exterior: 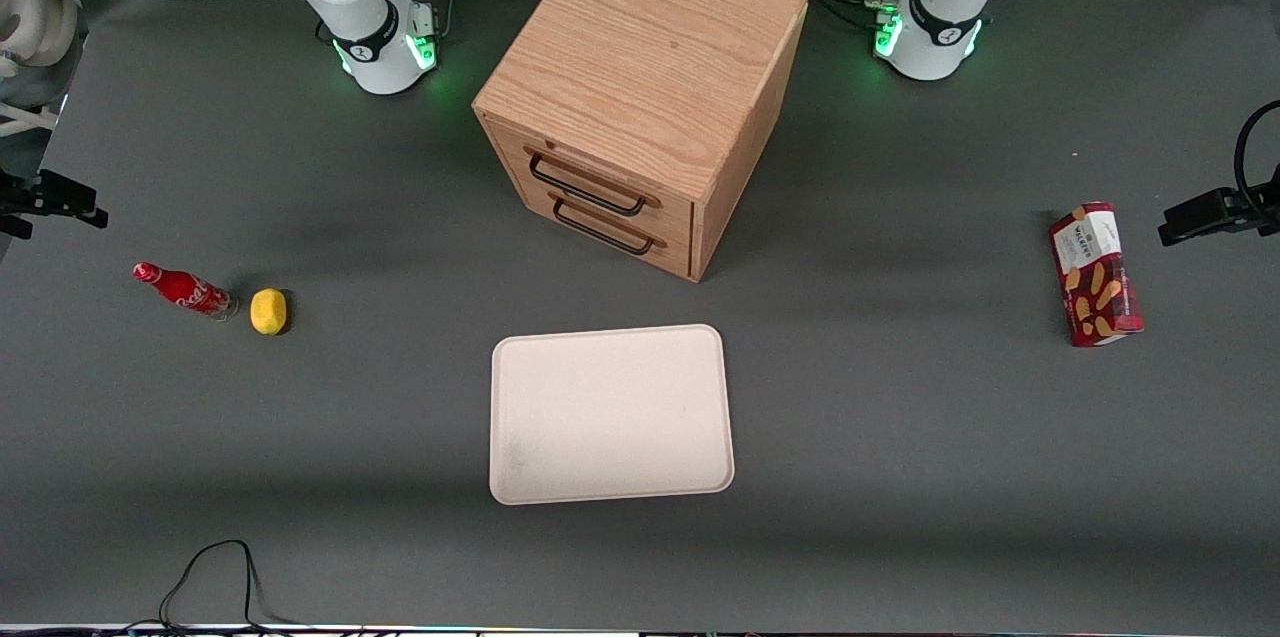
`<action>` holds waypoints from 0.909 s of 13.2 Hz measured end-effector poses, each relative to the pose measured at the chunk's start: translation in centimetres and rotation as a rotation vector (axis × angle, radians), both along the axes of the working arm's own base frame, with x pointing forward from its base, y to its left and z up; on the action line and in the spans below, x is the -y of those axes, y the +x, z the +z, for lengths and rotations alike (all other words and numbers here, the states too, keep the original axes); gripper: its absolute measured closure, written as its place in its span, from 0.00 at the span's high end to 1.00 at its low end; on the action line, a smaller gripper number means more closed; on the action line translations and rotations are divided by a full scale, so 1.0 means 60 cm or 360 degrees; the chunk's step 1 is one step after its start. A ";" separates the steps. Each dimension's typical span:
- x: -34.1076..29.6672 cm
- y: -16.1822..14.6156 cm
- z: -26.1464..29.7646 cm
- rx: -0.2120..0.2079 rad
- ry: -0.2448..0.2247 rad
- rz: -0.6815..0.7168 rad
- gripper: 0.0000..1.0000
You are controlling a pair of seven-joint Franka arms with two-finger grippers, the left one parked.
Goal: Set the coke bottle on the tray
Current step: 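Move the right gripper down toward the red Coca-Cola bottle, then close the right gripper around the red bottle's body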
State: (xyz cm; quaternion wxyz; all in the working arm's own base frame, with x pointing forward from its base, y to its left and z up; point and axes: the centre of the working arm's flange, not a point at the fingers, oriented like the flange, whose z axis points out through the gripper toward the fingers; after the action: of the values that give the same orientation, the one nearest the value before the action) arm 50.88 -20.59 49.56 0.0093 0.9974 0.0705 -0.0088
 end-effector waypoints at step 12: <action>0.075 -0.010 -0.239 0.0031 0.0007 0.0173 1.00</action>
State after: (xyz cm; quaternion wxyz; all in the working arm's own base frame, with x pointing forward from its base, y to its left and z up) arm 50.30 -25.12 35.21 0.0084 0.9922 0.1245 0.0014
